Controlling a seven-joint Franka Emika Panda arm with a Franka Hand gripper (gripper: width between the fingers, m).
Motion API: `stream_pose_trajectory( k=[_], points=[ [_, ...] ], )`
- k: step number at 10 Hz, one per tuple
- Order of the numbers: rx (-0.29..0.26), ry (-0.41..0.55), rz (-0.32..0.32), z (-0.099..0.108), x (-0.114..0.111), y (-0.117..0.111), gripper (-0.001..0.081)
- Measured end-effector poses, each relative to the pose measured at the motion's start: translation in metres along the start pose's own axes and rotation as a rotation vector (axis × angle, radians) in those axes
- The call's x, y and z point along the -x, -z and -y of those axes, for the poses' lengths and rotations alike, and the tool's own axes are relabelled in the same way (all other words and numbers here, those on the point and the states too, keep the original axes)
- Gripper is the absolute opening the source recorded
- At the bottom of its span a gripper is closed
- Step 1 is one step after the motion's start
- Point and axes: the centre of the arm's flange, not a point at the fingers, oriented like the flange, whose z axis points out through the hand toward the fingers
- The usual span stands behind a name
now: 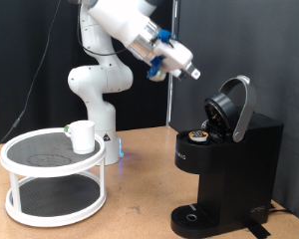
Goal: Make a cup of coffee with the keurig machine
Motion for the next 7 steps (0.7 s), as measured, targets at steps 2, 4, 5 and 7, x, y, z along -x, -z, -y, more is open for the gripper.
stream_pose_trajectory(
  k=[2,4,5,7],
  points=[
    [0.020,0.000,0.006,-0.004,0.009,0.011,0.0734],
    [0.031,0.000,0.011,-0.005,0.009,0.008,0.0734],
    [0.066,0.000,0.018,-0.011,0.014,0.001,0.0734],
    [0.118,0.009,0.021,-0.024,0.032,-0.019,0.0734]
  ],
)
